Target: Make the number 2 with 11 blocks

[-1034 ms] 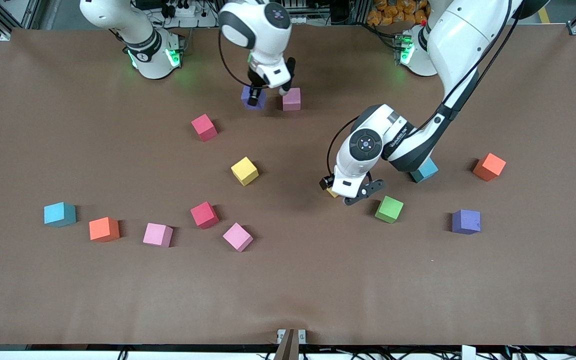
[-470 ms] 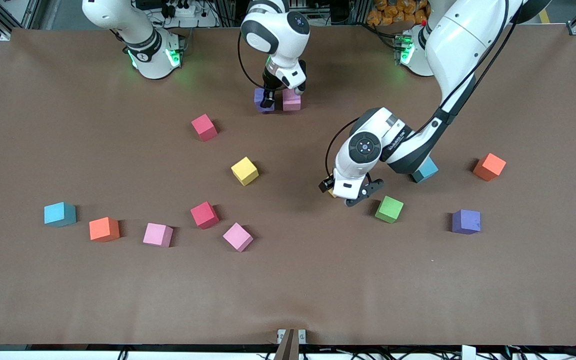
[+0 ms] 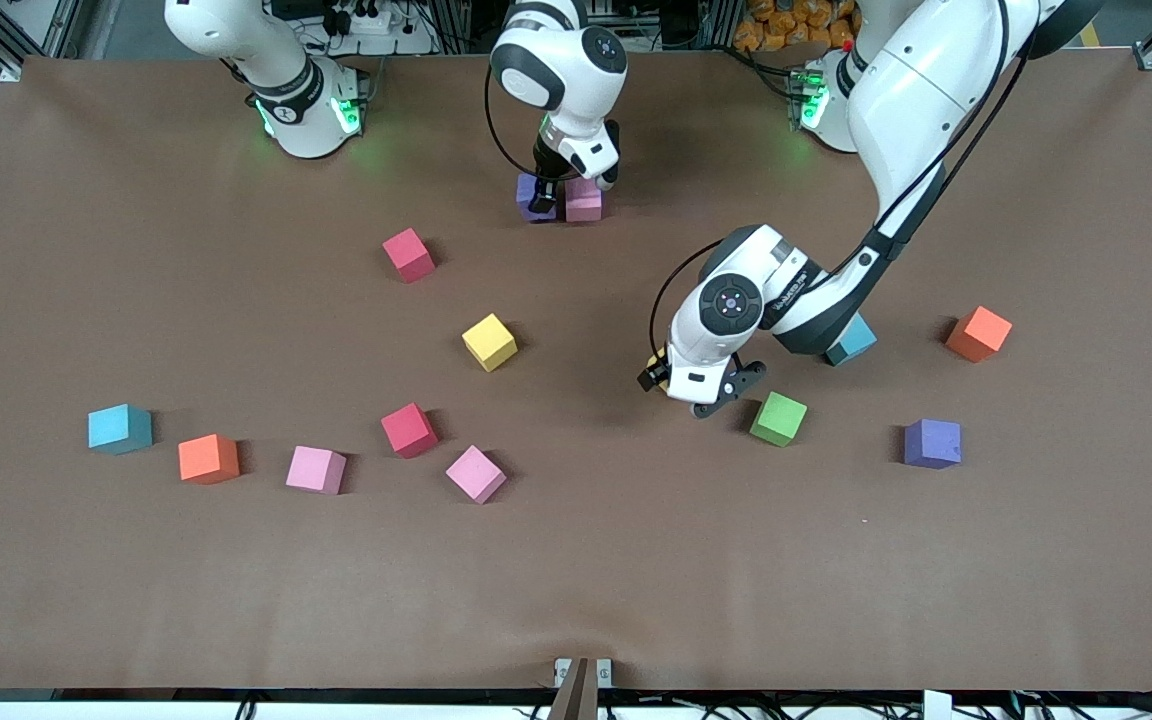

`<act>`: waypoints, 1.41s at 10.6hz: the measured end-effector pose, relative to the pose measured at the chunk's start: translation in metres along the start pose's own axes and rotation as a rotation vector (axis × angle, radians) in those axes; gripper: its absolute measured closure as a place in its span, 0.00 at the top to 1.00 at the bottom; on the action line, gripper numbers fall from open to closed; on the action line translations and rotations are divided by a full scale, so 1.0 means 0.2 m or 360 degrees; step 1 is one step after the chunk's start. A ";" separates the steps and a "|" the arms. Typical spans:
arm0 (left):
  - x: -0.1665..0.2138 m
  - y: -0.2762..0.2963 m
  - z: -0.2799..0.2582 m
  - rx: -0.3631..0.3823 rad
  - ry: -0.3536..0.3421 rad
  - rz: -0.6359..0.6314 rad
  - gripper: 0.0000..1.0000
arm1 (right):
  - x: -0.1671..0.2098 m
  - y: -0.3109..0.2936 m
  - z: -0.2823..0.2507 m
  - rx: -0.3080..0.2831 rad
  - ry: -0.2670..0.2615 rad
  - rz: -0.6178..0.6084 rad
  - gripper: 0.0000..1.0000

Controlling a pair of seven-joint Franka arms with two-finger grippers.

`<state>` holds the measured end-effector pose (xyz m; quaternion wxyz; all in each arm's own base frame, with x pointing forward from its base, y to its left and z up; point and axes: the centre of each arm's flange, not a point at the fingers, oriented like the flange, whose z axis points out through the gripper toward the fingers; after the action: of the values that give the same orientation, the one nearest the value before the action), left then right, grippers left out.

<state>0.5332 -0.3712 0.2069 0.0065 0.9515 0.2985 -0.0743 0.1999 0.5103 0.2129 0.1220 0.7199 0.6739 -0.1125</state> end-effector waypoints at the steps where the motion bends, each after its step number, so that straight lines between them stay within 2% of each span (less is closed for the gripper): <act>1: 0.01 -0.01 0.01 0.0005 -0.0002 -0.0006 1.00 | 0.02 0.00 0.01 -0.0003 -0.0005 0.0002 0.57; 2: 0.02 0.00 0.02 -0.0002 -0.0001 -0.0009 0.98 | 0.03 0.00 0.02 -0.0006 -0.0007 0.0002 0.57; 3: 0.02 0.00 0.03 -0.0014 -0.0001 -0.0009 0.90 | 0.03 0.00 0.03 -0.0007 -0.0013 0.0004 0.57; 4: 0.02 0.00 0.04 -0.0019 -0.0003 -0.0010 0.86 | 0.03 0.00 0.04 -0.0007 -0.0017 0.0008 0.57; 5: 0.02 0.00 0.04 -0.0023 -0.0005 -0.0010 0.72 | 0.04 0.00 0.04 -0.0007 -0.0019 0.0010 0.57; 6: 0.02 0.01 0.04 -0.0027 -0.0004 -0.0011 0.63 | 0.04 0.00 0.04 -0.0007 -0.0019 0.0011 0.57; 10: 0.02 0.01 0.03 -0.0034 -0.0002 -0.0071 0.60 | 0.04 0.00 0.06 0.0010 -0.0024 0.0087 0.59; 15: -0.01 0.04 -0.04 -0.0069 0.0009 -0.0246 0.60 | 0.07 0.00 0.05 0.0006 -0.0014 0.0133 0.62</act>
<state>0.5376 -0.3791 0.2138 0.0207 0.9254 0.3728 -0.0654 0.2005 0.5196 0.1993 0.1282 0.7472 0.6425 -0.1116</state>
